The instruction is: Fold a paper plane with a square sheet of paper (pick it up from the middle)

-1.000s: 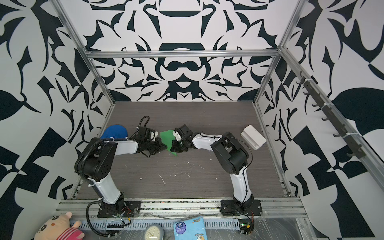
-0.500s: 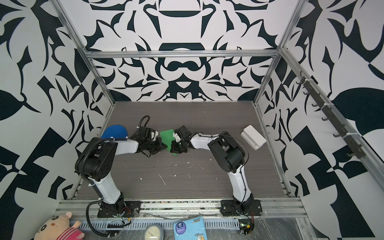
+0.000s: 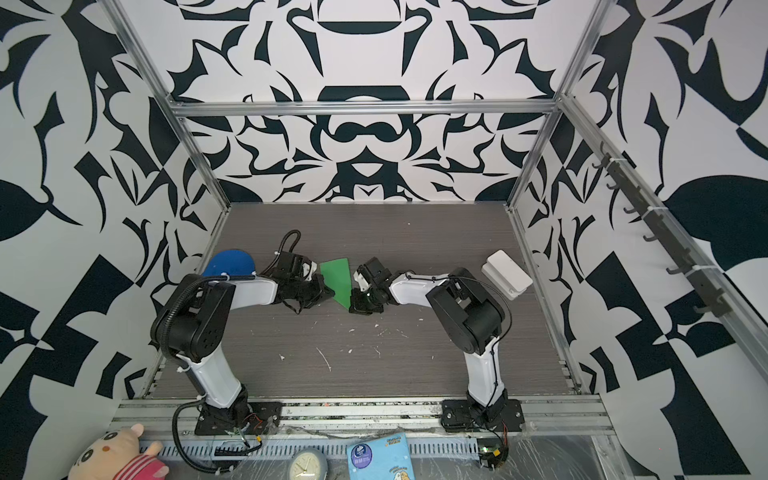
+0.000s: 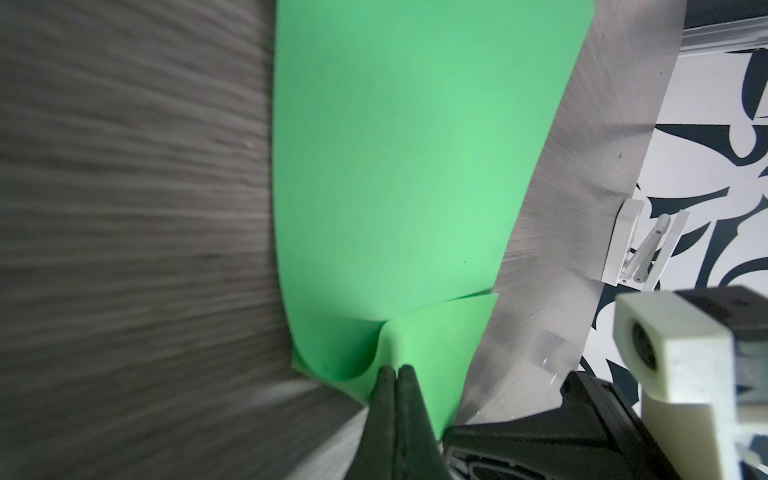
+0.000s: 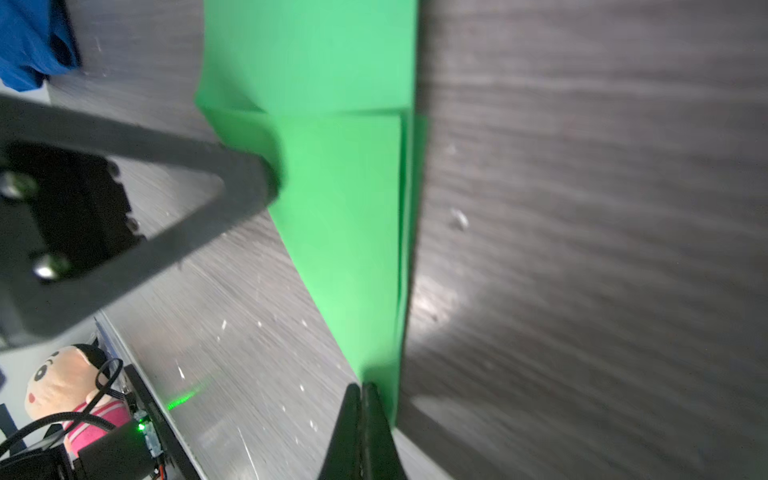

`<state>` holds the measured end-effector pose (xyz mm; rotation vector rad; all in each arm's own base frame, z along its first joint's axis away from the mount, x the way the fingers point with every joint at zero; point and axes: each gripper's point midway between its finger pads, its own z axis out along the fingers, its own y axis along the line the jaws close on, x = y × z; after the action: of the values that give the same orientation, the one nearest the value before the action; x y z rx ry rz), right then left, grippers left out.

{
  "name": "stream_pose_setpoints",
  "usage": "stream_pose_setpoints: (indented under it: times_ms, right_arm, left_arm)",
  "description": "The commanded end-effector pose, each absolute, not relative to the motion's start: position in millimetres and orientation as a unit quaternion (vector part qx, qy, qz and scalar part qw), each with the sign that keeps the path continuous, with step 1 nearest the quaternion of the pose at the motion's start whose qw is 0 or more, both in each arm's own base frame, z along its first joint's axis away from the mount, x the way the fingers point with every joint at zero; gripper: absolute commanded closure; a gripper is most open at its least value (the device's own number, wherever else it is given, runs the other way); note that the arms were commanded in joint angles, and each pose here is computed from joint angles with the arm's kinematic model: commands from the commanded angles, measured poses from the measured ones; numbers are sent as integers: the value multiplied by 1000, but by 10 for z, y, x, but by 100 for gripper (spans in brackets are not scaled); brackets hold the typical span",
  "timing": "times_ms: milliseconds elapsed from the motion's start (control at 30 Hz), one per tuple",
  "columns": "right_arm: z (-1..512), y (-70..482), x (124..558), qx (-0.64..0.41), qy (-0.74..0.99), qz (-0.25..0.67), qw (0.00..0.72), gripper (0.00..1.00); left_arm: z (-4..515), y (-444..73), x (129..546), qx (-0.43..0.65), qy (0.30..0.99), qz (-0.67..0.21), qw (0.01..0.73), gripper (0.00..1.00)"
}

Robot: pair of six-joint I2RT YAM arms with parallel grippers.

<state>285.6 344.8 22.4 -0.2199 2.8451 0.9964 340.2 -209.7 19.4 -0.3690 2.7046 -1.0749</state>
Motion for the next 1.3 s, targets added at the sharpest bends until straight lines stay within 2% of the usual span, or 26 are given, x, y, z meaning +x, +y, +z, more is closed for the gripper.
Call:
stream_pose_setpoints:
  times_ms: [0, 167, 367, 667, 1033, 1267]
  right_arm:
    - [237, 3269, 2821, -57, 947, 310, 62, 100]
    - [281, 3163, 2820, -58, 948, 303, 71, 100]
    - [700, 3453, 2931, -95, 924, 353, 112, 100]
    - [557, 3773, 3064, -111, 922, 360, 94, 100]
    - [272, 3424, 2938, -80, 943, 313, 82, 100]
    - [497, 3328, 2883, -69, 934, 334, 109, 100]
  left_arm:
    - [-208, -1842, 3235, -159, 943, -285, 70, 99]
    - [-207, -1854, 3243, -157, 942, -287, 69, 99]
    - [-191, -1863, 3247, -157, 942, -290, 68, 99]
    - [-205, -1854, 3239, -162, 942, -288, 66, 99]
    - [-218, -1851, 3240, -162, 942, -285, 65, 99]
    - [-191, -1863, 3264, -159, 942, -288, 68, 99]
